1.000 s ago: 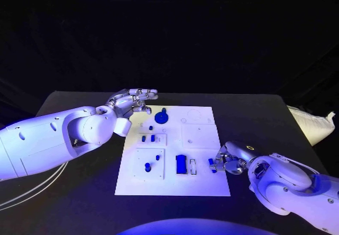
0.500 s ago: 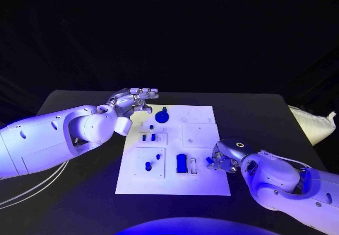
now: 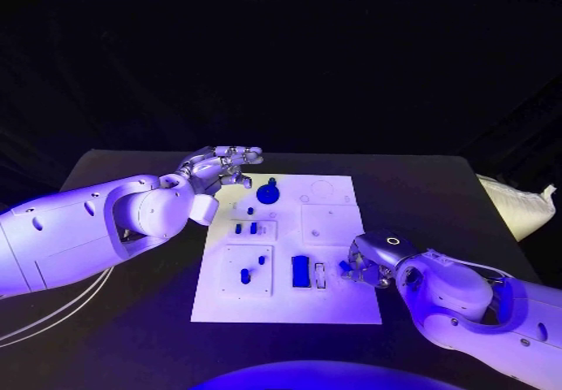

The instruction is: Assemble the parts on the task board

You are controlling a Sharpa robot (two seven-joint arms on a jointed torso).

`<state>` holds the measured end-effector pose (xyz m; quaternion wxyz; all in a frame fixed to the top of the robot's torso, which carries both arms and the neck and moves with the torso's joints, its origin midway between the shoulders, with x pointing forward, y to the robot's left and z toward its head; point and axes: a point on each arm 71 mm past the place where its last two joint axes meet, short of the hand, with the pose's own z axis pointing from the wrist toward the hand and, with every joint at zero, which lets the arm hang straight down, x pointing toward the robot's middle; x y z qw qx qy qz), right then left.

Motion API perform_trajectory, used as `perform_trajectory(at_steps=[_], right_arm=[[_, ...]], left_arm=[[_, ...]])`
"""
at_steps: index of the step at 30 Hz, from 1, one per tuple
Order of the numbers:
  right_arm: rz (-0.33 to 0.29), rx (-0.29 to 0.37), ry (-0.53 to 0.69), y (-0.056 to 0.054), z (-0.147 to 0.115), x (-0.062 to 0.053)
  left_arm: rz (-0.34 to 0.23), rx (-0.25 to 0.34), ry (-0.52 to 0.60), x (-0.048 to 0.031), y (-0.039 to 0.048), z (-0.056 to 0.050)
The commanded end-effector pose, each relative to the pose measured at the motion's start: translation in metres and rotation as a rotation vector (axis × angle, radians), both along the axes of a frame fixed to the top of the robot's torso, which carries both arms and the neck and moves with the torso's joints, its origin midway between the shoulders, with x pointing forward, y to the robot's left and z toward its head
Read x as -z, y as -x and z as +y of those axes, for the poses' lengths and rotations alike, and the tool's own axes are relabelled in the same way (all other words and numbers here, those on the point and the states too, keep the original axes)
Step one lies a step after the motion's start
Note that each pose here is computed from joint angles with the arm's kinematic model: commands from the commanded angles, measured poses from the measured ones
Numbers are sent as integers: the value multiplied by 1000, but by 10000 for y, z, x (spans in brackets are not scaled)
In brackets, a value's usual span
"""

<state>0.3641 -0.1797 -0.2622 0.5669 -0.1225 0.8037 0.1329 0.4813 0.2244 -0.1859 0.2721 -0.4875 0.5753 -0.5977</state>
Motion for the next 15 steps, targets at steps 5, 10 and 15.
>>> perform_trajectory(at_steps=[5,10,15], right_arm=[[164,166,-195,92,-117,112],[206,258,-367,89,-130,20],[239,307,-441,106,-117,-19]], left_arm=[[-6,18,9,-11,5,-23],[-6,19,10,-11,5,-23],[-6,20,10,-11,7,-27]])
